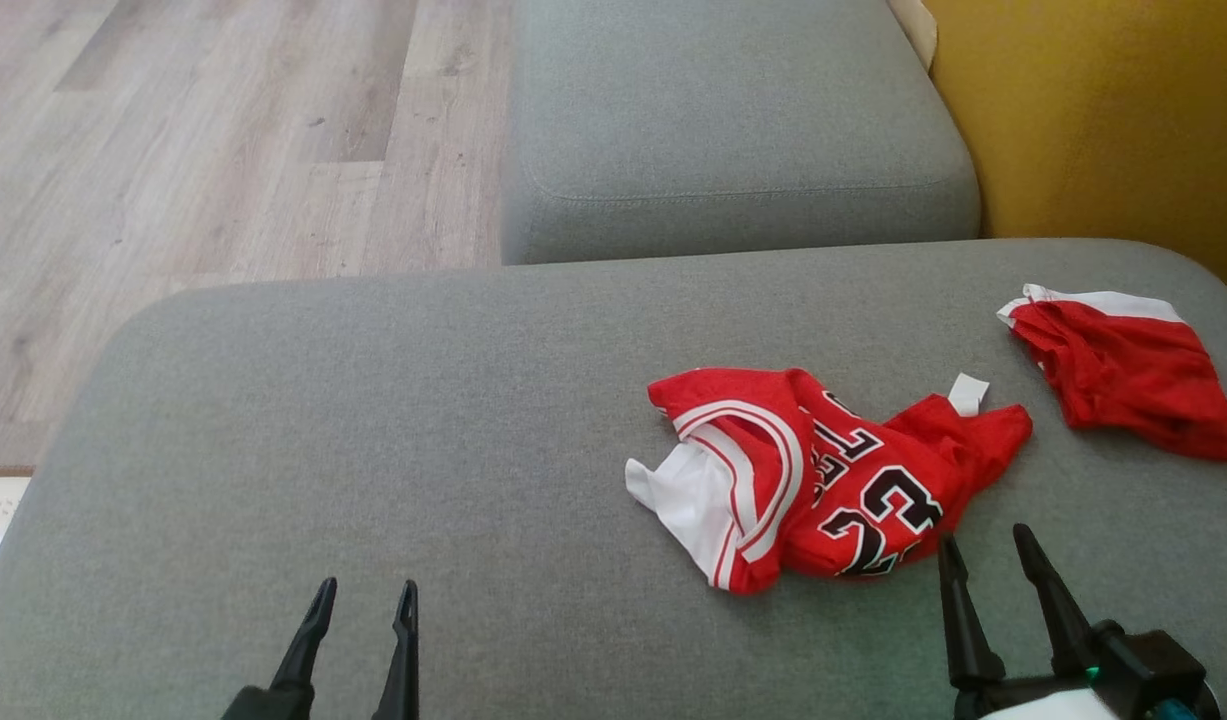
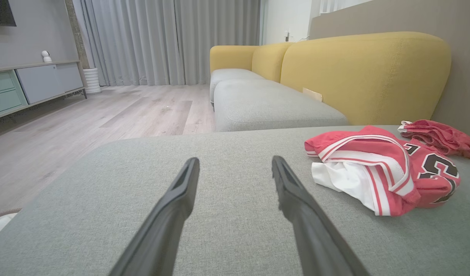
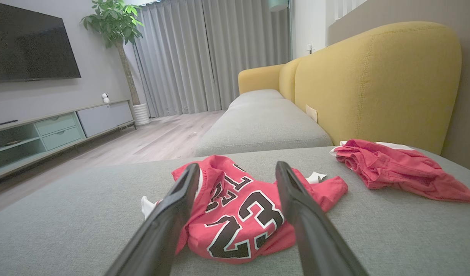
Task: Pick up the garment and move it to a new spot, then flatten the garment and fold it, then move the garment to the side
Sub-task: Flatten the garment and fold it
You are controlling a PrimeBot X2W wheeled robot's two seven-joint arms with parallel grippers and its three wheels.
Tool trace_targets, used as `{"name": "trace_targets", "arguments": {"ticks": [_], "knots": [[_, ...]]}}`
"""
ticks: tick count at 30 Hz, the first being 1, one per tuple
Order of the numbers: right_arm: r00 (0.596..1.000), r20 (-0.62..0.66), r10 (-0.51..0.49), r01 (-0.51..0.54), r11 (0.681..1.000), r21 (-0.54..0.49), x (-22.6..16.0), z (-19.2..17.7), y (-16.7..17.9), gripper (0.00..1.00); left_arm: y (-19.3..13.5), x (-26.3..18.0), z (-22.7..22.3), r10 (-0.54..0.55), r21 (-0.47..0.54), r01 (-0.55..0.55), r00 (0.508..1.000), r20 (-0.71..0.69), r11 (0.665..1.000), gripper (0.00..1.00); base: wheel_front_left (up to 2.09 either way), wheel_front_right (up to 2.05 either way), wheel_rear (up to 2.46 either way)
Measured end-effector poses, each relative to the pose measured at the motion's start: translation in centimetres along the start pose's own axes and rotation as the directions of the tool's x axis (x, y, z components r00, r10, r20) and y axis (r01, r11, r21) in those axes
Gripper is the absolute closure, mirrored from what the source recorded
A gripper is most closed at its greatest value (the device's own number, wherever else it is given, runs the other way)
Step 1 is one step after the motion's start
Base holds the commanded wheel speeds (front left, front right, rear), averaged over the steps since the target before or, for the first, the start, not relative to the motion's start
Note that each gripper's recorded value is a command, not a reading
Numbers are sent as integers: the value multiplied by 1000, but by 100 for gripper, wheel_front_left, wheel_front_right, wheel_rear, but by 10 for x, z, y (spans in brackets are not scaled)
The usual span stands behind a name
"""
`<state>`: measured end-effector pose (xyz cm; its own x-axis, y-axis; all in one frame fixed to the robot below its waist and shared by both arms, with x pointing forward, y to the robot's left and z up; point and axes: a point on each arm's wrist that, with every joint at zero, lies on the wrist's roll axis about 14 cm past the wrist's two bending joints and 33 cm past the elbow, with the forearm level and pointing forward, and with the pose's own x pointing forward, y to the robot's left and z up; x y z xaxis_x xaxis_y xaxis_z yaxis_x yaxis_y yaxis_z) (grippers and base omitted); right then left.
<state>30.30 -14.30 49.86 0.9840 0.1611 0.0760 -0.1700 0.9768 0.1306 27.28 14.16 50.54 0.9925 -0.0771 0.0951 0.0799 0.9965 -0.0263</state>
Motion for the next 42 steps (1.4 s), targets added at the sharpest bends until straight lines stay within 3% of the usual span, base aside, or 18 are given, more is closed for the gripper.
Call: {"name": "trace_targets", "arguments": {"ticks": [32,42], "knots": [[1000,7,-2,2,1000,-3,0,2,-1,0,-9,1,2,-21,2,21,1000,9,1000,0,0,0,0],[1000,15,-5,5,1000,-4,0,5,-2,0,-42,9,1,-151,0,151,988,9,988,0,0,0,0]]}}
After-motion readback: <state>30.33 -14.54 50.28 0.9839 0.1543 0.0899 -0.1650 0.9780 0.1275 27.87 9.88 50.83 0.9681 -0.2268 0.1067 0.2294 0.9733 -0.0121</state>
